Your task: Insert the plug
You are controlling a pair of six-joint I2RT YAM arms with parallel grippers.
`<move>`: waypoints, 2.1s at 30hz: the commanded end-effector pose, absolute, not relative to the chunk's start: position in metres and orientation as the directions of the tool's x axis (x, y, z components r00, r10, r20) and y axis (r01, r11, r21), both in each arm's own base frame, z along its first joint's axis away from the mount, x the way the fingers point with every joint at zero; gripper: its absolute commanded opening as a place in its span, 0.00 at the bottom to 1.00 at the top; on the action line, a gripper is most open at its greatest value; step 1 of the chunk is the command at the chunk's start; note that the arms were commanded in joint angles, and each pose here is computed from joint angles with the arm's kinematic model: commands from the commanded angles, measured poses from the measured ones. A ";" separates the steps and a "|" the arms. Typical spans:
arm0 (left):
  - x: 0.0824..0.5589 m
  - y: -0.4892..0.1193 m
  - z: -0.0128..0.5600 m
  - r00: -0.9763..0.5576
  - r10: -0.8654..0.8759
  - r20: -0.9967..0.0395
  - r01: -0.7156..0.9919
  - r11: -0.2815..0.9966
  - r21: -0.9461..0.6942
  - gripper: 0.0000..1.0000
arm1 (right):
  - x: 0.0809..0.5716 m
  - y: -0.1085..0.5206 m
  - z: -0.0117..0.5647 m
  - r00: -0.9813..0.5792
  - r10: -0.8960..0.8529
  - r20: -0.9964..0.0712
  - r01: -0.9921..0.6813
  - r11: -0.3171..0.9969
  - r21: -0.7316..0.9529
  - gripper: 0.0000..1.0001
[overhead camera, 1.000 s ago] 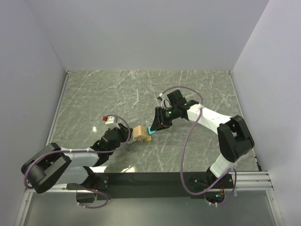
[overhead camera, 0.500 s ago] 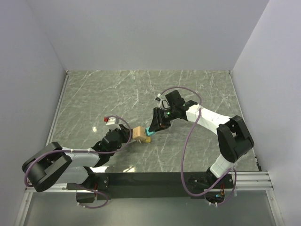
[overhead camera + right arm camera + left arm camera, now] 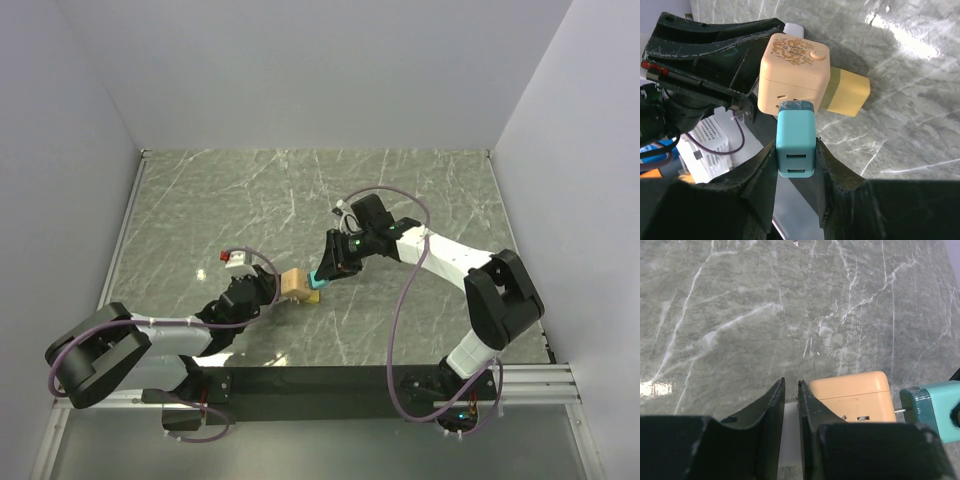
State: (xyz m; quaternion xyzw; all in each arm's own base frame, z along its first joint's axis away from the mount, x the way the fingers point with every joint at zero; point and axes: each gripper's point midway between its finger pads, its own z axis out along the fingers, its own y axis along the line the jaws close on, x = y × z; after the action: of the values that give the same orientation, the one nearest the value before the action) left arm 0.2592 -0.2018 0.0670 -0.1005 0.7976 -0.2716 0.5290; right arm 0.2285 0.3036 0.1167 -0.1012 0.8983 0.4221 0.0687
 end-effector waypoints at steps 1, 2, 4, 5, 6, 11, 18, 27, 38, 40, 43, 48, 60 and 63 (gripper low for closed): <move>0.258 -0.209 0.081 -0.399 -0.485 -0.779 0.146 0.804 -0.576 0.23 | 0.233 0.313 0.141 -0.956 -0.071 -0.283 -0.270 0.587 0.763 0.00; 0.258 -0.209 0.081 -0.397 -0.486 -0.778 0.144 0.805 -0.576 0.22 | 0.231 0.314 0.139 -0.957 -0.070 -0.282 -0.267 0.594 0.759 0.00; 0.258 -0.210 0.083 -0.393 -0.489 -0.779 0.151 0.801 -0.579 0.22 | 0.230 0.318 0.141 -0.957 -0.063 -0.284 -0.266 0.586 0.766 0.00; 0.257 -0.211 0.084 -0.393 -0.489 -0.779 0.153 0.800 -0.580 0.22 | 0.228 0.318 0.140 -0.959 -0.061 -0.276 -0.259 0.585 0.769 0.00; 0.257 -0.211 0.084 -0.393 -0.487 -0.780 0.155 0.801 -0.578 0.22 | 0.227 0.320 0.140 -0.960 -0.061 -0.273 -0.256 0.582 0.772 0.00; 0.255 -0.215 0.083 -0.401 -0.479 -0.780 0.163 0.801 -0.576 0.22 | 0.226 0.323 0.134 -0.963 -0.058 -0.261 -0.246 0.580 0.776 0.00; 0.252 -0.217 0.085 -0.396 -0.480 -0.783 0.169 0.800 -0.576 0.21 | 0.233 0.323 0.135 -0.961 -0.019 -0.274 -0.232 0.591 0.773 0.00; 0.248 -0.220 0.086 -0.398 -0.480 -0.782 0.180 0.795 -0.580 0.21 | 0.232 0.325 0.128 -0.966 0.002 -0.259 -0.208 0.587 0.782 0.00; 0.244 -0.225 0.086 -0.404 -0.480 -0.779 0.186 0.791 -0.583 0.20 | 0.229 0.330 0.123 -0.966 -0.001 -0.258 -0.208 0.590 0.780 0.00; 0.243 -0.226 0.086 -0.407 -0.477 -0.779 0.189 0.790 -0.583 0.20 | 0.227 0.332 0.121 -0.966 -0.007 -0.258 -0.212 0.591 0.778 0.00; 0.242 -0.229 0.087 -0.406 -0.478 -0.779 0.195 0.787 -0.585 0.20 | 0.228 0.333 0.120 -0.966 -0.002 -0.260 -0.210 0.595 0.776 0.00; 0.240 -0.232 0.086 -0.413 -0.476 -0.776 0.201 0.784 -0.588 0.19 | 0.223 0.336 0.114 -0.969 -0.005 -0.247 -0.201 0.594 0.779 0.00; 0.238 -0.244 0.089 -0.424 -0.463 -0.778 0.234 0.774 -0.588 0.18 | 0.221 0.341 0.100 -0.970 -0.036 -0.241 -0.210 0.624 0.753 0.00; 0.237 -0.247 0.089 -0.427 -0.459 -0.779 0.243 0.771 -0.588 0.18 | 0.221 0.342 0.096 -0.969 -0.053 -0.240 -0.218 0.633 0.743 0.00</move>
State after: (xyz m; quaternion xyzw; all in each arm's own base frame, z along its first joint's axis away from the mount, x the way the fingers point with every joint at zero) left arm 0.2540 -0.1928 0.0663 -0.1184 0.7877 -0.2212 0.5627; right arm 0.2297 0.3222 0.1094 -0.0397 0.8960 0.4307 0.1006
